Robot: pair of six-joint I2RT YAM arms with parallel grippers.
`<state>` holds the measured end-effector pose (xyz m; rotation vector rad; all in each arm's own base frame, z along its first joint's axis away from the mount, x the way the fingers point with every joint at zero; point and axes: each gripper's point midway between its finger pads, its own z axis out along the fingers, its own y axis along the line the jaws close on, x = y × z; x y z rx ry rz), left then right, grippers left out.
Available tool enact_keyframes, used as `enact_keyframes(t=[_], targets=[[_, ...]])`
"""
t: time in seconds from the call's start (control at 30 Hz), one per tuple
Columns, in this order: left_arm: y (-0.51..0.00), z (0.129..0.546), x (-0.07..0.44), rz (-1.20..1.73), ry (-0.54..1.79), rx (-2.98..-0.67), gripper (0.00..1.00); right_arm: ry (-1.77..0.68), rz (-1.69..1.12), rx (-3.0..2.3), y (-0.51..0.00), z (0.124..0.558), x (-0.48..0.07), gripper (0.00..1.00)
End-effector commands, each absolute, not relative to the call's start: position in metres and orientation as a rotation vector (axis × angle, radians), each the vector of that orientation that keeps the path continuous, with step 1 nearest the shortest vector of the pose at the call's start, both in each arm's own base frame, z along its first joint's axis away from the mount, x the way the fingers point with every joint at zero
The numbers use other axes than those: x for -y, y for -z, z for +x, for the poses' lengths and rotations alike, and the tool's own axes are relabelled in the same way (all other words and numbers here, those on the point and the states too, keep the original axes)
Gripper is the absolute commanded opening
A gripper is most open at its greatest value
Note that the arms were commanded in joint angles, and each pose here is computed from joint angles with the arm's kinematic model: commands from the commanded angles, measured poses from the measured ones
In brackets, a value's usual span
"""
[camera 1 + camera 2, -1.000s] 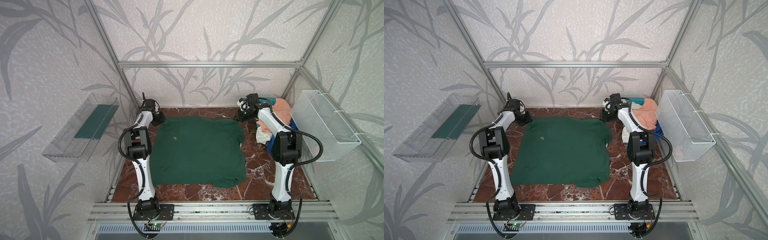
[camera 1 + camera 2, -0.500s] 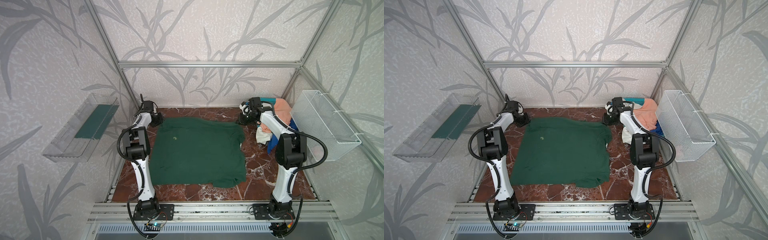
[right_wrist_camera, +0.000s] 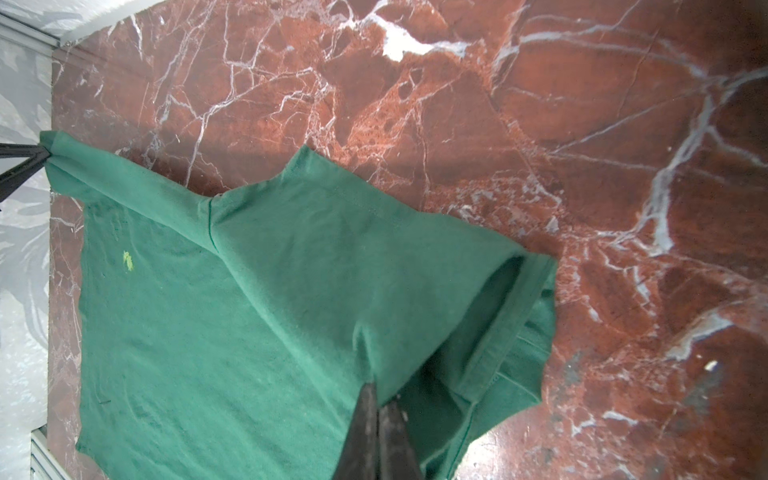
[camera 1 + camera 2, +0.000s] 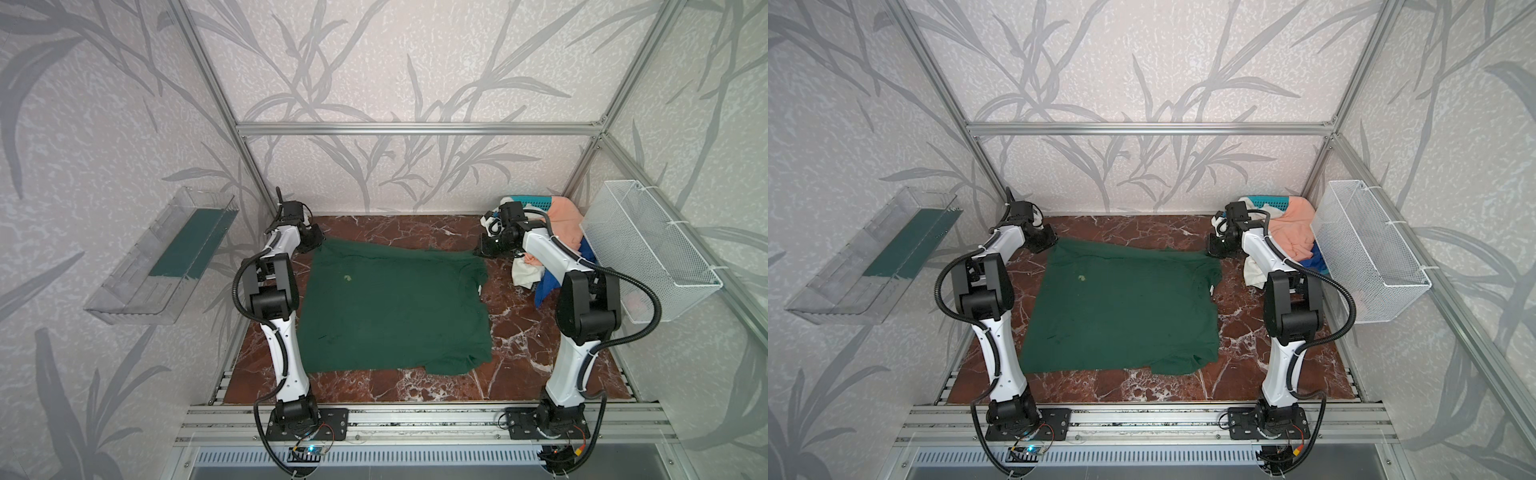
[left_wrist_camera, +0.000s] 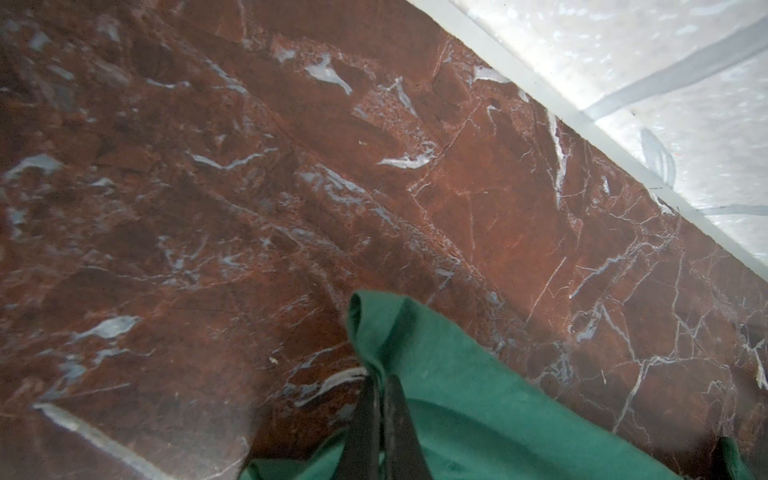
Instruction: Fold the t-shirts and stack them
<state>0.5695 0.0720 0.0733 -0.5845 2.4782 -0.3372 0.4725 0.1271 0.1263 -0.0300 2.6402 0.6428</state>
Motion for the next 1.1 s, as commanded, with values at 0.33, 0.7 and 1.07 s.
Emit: enact_keyframes(t=[0.33, 0.7, 1.07], targets=[[-0.075, 0.545, -0.08, -0.589, 0.273, -2.405, 0.0, -0.682, -0.02, -2.626, -0.128, 0.457, -0.127, 0.0], [-0.105, 0.517, -0.079, -0.681, 0.218, -2.228, 0.45, -0.721, 0.029, -2.683, -0.097, 0.443, -0.13, 0.0], [-0.069, 0.542, -0.082, -0.698, 0.16, -2.418, 0.53, -0.712, 0.032, -2.718, -0.085, 0.437, -0.13, 0.0]])
